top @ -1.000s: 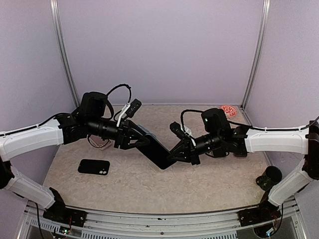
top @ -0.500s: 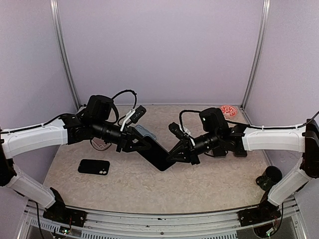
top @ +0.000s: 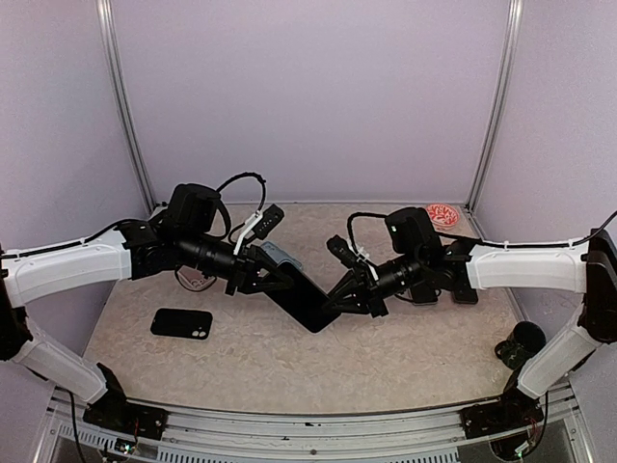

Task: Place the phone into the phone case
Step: Pass from the right arm to the left, then pass from the left arm to the right

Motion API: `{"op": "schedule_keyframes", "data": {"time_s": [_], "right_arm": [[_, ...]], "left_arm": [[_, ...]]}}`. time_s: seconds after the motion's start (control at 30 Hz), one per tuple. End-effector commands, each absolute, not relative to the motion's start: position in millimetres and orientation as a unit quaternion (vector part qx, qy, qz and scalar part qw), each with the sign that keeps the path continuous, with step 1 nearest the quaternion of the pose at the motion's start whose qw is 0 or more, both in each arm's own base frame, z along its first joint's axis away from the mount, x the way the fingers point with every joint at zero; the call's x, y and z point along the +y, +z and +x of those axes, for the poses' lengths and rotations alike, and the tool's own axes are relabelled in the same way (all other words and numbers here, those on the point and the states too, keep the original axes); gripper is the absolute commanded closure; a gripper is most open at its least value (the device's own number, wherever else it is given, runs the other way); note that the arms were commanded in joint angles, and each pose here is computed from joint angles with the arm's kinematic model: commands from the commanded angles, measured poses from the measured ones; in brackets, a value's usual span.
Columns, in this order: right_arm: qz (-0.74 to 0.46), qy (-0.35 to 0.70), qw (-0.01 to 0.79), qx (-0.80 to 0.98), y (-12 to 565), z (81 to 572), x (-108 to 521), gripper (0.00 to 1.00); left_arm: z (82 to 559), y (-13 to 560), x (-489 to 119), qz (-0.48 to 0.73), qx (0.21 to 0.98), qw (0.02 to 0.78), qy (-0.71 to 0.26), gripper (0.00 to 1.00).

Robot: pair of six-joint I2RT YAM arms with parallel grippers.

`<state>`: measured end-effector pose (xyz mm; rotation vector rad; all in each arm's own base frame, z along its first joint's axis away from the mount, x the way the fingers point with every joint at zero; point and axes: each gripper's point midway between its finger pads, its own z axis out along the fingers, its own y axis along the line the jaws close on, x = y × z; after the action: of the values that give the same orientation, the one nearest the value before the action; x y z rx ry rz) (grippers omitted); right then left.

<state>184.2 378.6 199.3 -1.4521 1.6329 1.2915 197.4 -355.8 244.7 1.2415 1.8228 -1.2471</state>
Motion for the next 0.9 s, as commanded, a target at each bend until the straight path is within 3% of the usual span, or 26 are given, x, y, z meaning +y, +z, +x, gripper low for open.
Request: {"op": "schedule_keyframes", "data": {"time_s": [0.0, 0.1, 0.23, 0.33, 0.57, 0.87], "right_arm": [[-0.544, 0.487, 0.332, 0.597, 220, 200, 383, 0.84], [-0.534, 0.49, 0.338, 0.601, 224, 205, 379, 0.66], [-0.516, 0.496, 0.348, 0.606, 230, 214, 374, 0.32], [-0.492, 0.499, 0.362, 0.614, 236, 223, 369, 0.17], [-0.44, 0.531, 0.384, 0.614, 254, 232, 363, 0.06], [-0.376, 0.598, 0.389, 0.591, 280, 235, 363, 0.01]], "left_arm": [[203, 259, -360, 0.46, 0.684, 0.32, -0.468, 1.0], [212, 267, -355, 0.444, 0.684, 0.343, -0.465, 1.0], [223, 282, -345, 0.416, 0.68, 0.373, -0.475, 1.0], [226, 292, -341, 0.398, 0.673, 0.388, -0.488, 1.0], [233, 316, -327, 0.348, 0.643, 0.441, -0.52, 1.0], [232, 331, -317, 0.296, 0.608, 0.468, -0.568, 1.0]]}}
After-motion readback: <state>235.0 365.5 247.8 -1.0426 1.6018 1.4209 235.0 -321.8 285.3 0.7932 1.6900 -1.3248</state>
